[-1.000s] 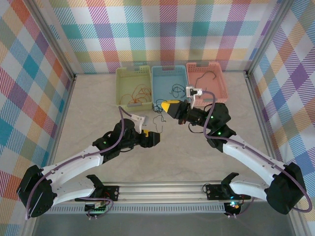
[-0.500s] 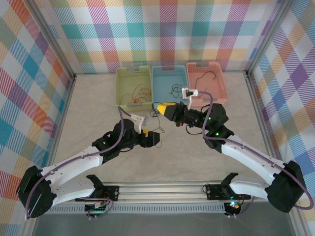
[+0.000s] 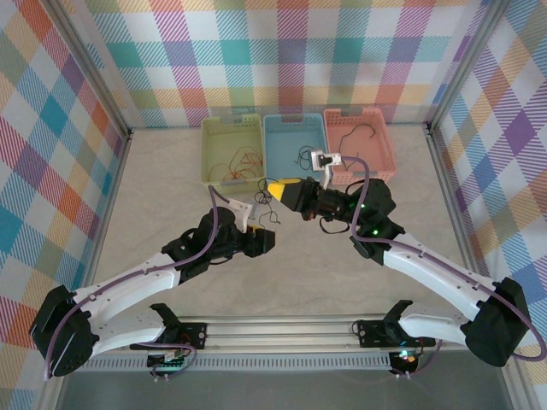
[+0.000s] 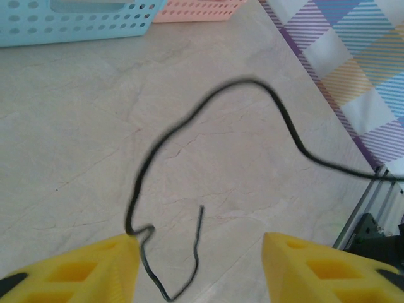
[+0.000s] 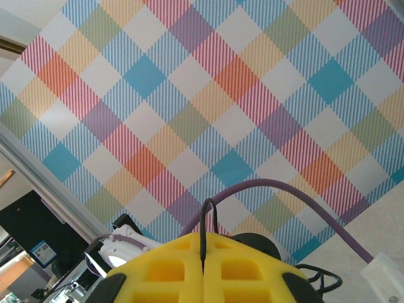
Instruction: Untangle the cables
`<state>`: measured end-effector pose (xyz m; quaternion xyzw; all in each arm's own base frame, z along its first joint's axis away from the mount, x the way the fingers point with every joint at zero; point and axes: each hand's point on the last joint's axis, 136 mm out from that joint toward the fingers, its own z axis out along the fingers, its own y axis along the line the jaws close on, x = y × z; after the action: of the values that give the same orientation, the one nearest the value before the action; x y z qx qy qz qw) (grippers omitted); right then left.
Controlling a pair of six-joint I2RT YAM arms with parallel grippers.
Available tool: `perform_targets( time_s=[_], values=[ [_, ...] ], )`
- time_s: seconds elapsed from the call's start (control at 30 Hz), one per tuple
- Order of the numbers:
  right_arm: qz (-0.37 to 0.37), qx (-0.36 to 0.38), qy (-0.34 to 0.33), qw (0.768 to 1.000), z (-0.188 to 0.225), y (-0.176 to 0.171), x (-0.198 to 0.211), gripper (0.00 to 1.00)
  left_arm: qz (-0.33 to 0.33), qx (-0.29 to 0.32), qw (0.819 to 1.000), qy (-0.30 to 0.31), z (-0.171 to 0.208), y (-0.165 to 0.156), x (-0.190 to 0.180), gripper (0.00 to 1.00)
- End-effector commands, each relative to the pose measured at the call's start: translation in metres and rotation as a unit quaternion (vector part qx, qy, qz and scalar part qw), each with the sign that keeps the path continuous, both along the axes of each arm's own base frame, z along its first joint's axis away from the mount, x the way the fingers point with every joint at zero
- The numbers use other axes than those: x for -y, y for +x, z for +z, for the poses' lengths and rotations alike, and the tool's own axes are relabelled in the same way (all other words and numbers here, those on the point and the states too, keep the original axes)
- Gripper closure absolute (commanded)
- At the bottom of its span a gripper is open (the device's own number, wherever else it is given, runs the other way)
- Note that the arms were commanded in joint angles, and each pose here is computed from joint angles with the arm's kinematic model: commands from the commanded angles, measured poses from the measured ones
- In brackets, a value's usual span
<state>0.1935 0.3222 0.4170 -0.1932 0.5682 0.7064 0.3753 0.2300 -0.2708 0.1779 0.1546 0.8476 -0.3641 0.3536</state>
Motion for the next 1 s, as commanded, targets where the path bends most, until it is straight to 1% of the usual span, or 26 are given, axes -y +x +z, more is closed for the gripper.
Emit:
perform_targets(
  time_s=[0.0,0.3,0.43,0.47,0.53,0.6,0.63,0.67,0.7,0.77,0.8,0.9,0.97],
  values=[
    [0.015,0.015,0.018,1.000,0.018,-0.009,0.000,1.00,-0.002,0.014,1.000,-0.004,0.009,0.000,0.001,0.49],
    [0.022,0.015,0.016,1.000,0.017,-0.013,0.000,1.00,-0.001,0.013,1.000,-0.001,0.008,0.000,0.001,0.51],
    [0.017,0.021,0.010,1.000,0.014,-0.013,0.001,1.00,0.001,0.014,1.000,-0.001,0.010,0.001,0.001,0.81],
    [0.013,0.024,0.005,1.000,0.013,-0.012,0.001,1.00,0.003,0.015,1.000,0.001,0.009,0.000,0.000,0.86],
    [-0.007,0.031,-0.008,0.999,0.009,-0.009,0.003,1.00,0.007,0.016,1.000,0.003,0.010,0.001,-0.001,0.91],
    [-0.047,0.045,-0.051,0.997,-0.003,-0.003,0.008,1.00,0.016,0.020,1.000,0.006,0.012,0.003,-0.005,0.98],
    [-0.090,0.061,-0.082,0.991,-0.008,0.004,0.017,1.00,0.029,0.020,0.999,0.014,0.011,0.005,-0.009,1.00],
    [-0.146,0.064,-0.120,0.980,-0.019,0.016,0.030,1.00,0.049,0.022,0.998,0.023,0.010,0.008,-0.016,1.00],
    [-0.184,0.070,-0.144,0.970,-0.027,0.024,0.038,1.00,0.066,0.026,0.997,0.032,0.010,0.011,-0.023,1.00],
    [-0.274,0.078,-0.210,0.935,-0.052,0.048,0.064,1.00,0.106,0.034,0.993,0.046,0.011,0.016,-0.039,1.00],
    [-0.307,0.082,-0.237,0.918,-0.063,0.057,0.077,1.00,0.121,0.039,0.991,0.049,0.012,0.017,-0.045,1.00],
    [-0.374,0.098,-0.294,0.874,-0.095,0.078,0.107,1.00,0.155,0.053,0.985,0.048,0.020,0.019,-0.061,1.00],
    [-0.399,0.094,-0.318,0.855,-0.115,0.087,0.124,1.00,0.188,0.062,0.979,0.050,0.024,0.020,-0.075,1.00]
  ],
)
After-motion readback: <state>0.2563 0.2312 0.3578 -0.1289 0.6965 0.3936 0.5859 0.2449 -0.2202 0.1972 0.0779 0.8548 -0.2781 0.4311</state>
